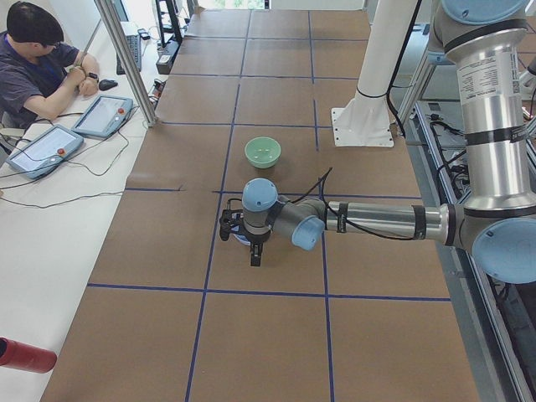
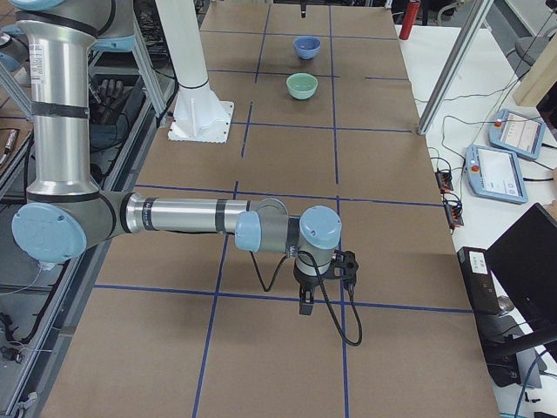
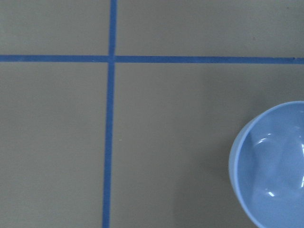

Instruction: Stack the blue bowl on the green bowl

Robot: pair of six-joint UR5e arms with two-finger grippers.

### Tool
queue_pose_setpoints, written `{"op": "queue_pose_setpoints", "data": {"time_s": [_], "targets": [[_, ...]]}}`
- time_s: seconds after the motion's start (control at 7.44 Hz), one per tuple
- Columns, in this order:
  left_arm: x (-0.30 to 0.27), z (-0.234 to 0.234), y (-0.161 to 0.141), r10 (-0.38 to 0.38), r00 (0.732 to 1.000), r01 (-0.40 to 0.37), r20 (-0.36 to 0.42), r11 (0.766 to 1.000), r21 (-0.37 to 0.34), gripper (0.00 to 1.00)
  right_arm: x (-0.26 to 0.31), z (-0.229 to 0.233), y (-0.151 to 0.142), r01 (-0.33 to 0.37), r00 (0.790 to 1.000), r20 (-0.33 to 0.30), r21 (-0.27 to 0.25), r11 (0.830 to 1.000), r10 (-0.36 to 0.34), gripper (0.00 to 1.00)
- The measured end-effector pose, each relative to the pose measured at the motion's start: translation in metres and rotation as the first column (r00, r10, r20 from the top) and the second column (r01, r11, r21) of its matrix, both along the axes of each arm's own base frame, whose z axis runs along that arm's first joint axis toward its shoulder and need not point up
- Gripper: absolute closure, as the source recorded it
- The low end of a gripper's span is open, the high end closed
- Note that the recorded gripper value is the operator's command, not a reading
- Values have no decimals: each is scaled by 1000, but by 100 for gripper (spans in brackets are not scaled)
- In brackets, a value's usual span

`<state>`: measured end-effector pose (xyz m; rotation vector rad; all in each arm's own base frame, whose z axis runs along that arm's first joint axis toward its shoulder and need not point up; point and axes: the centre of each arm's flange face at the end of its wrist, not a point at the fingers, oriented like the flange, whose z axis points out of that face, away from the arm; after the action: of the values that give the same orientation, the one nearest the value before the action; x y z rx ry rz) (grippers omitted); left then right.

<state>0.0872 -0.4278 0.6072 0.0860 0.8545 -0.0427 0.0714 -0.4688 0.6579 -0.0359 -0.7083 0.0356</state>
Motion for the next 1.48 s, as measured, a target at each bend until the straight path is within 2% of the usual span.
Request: {"op": "queue_pose_setpoints", "data": {"time_s": [0.27,0.54,0.67,0.81,0.94,1.48], "targets": [[36,9,-9,-29,1000,29,5,999,-16,2,0,0,0,0,1000,0,0,1000,0,0],[62,9,-22,-43,999,43,3,999,-28,24,0,0,0,1,1000,0,0,1000,-1,0],[68,11,-25,-48,999,48,18,999,-24,39,0,0,0,1,1000,0,1,1000,-1,0],[73,14,-25,-49,998,50,27,998,-27,75,0,0,0,0,1000,0,1,1000,0,0],[77,15,-24,-47,998,48,30,998,-35,100,0,0,0,0,1000,0,0,1000,0,0],[82,6,-20,-39,999,40,16,998,-45,100,0,0,0,0,1000,0,1,1000,0,0]]}}
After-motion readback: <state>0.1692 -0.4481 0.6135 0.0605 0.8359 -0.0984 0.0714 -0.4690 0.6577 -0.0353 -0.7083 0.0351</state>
